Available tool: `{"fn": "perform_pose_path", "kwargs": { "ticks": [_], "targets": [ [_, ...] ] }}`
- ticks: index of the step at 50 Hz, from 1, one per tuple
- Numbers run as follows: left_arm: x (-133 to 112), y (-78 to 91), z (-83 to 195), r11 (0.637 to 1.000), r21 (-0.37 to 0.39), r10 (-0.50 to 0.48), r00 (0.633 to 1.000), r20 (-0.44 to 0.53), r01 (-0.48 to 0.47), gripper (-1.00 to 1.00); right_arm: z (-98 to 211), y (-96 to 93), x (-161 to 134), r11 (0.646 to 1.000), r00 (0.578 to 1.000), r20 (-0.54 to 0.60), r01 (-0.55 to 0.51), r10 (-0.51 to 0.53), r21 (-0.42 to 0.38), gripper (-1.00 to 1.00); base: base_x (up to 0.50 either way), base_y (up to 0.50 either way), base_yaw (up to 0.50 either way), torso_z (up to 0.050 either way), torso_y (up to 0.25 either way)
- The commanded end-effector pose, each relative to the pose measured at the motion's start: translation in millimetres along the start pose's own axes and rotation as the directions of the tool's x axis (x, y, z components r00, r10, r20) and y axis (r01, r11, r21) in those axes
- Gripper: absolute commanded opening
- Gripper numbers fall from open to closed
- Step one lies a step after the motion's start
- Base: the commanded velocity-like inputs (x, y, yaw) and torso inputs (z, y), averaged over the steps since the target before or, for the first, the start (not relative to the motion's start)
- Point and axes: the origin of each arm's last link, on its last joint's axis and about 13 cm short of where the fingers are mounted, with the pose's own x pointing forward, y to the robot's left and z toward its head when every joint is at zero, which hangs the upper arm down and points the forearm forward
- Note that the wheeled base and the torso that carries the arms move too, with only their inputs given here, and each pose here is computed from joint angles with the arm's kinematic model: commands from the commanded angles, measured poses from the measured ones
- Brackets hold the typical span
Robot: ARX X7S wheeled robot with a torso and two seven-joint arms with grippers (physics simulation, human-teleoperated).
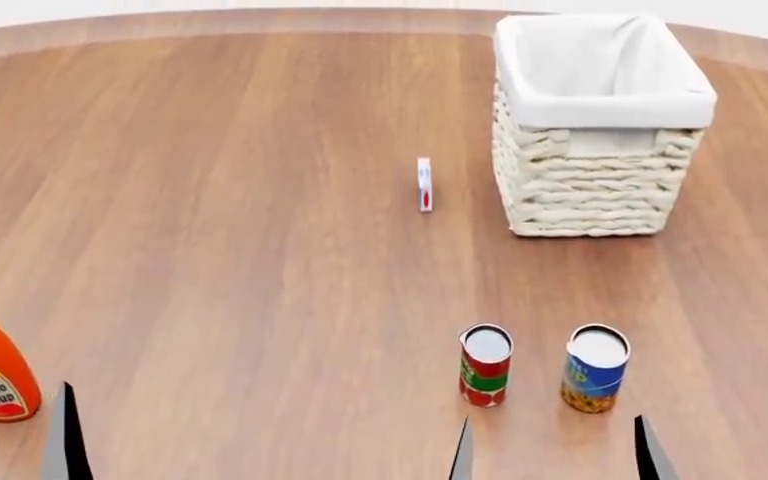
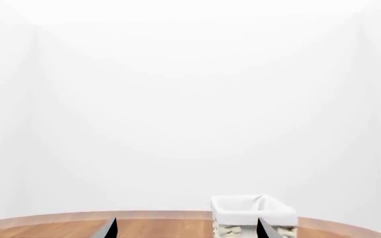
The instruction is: Pick up the tomato sauce, and put it in the basket.
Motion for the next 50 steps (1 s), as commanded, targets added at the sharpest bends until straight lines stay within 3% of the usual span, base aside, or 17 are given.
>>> {"fn": "perform_pose_path", "kwargs": {
  "ticks": [1, 50],
  "targets": [
    [0.1, -0.1, -2.0, 1.0, 0.002, -0.001, 1.0, -0.002, 0.001, 1.0, 0.4, 0.1, 0.1, 1.0, 1.0, -0.002, -0.001, 0.001, 0.001, 1.0, 0.14, 0.0, 0.0, 0.0, 0.0],
    [-1.9, -1.5, -6.4, 1.0, 0.001, 0.0, 1.0, -0.015, 0.0, 1.0, -1.9, 0.0, -1.0, 1.0, 1.0, -0.014, -0.008, 0.008, 0.009, 1.0, 0.14, 0.0, 0.0, 0.0, 0.0]
  ]
}}
